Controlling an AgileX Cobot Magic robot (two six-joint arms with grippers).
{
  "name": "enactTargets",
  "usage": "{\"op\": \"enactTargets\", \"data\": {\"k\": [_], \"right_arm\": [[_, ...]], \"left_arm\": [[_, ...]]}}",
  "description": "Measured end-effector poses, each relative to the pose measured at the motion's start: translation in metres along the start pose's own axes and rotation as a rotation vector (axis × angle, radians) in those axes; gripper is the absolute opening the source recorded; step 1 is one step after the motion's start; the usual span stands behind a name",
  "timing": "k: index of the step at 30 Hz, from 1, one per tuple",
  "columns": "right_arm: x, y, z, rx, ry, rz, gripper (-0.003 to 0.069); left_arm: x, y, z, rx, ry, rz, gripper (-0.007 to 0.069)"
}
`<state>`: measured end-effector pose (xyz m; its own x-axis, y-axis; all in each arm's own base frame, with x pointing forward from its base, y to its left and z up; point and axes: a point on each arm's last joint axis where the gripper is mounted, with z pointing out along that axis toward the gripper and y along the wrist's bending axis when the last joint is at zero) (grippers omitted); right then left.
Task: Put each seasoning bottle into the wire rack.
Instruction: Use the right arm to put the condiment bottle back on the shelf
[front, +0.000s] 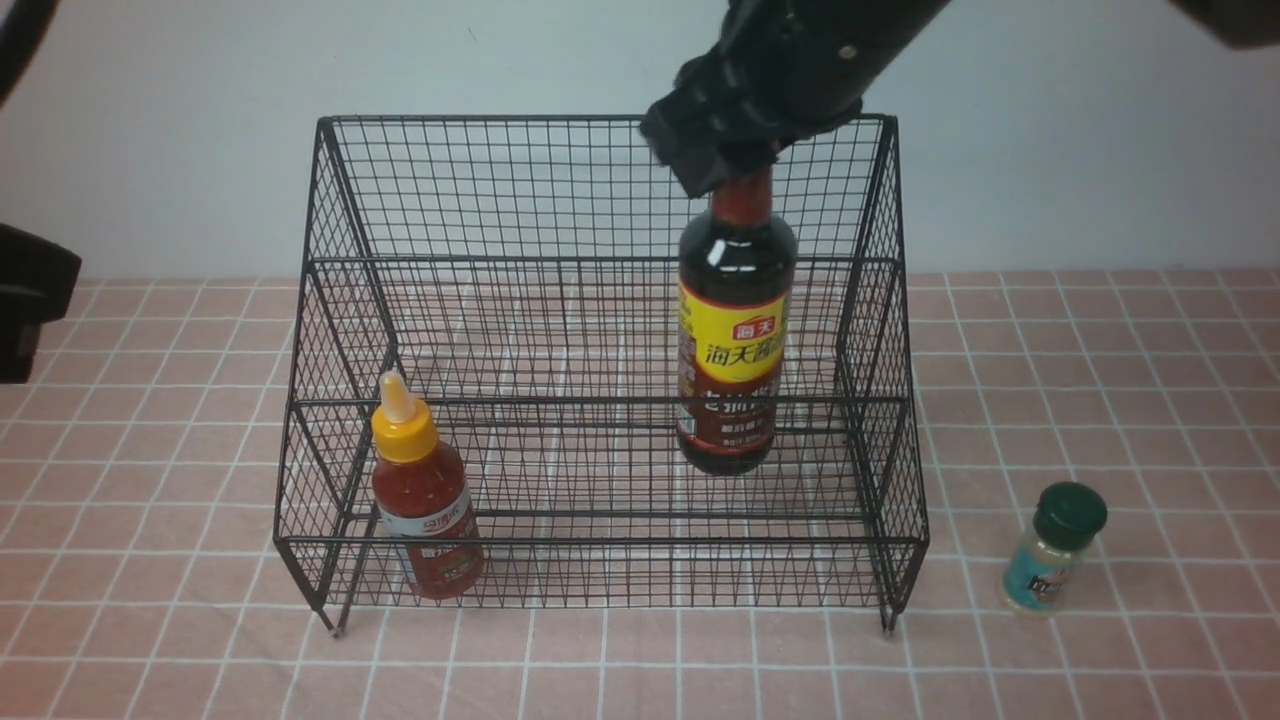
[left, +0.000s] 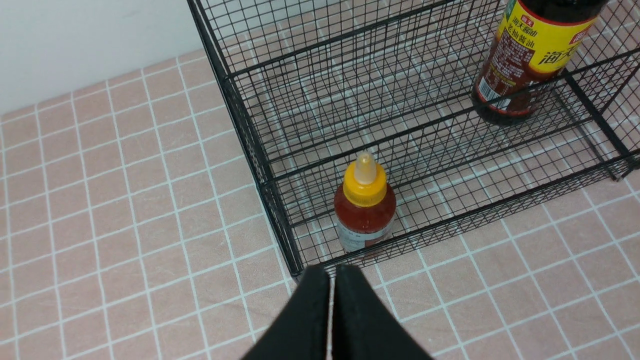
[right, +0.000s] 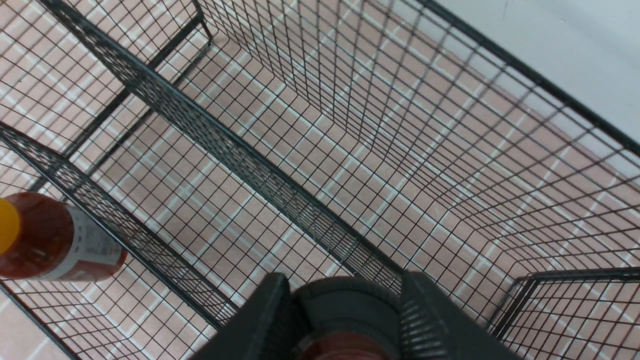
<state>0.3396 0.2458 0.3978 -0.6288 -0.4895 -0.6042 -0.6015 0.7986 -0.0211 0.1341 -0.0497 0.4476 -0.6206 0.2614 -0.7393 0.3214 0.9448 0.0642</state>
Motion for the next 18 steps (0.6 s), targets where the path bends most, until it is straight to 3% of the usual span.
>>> {"op": "enactTargets", "data": {"k": [18], "right_arm": [[0.009,0.004,0.029,0.041,0.069,0.05,0.0269]], "left_arm": [[-0.001,0.003,0.0,-0.033,-0.007,0.012,-0.0007]]}}
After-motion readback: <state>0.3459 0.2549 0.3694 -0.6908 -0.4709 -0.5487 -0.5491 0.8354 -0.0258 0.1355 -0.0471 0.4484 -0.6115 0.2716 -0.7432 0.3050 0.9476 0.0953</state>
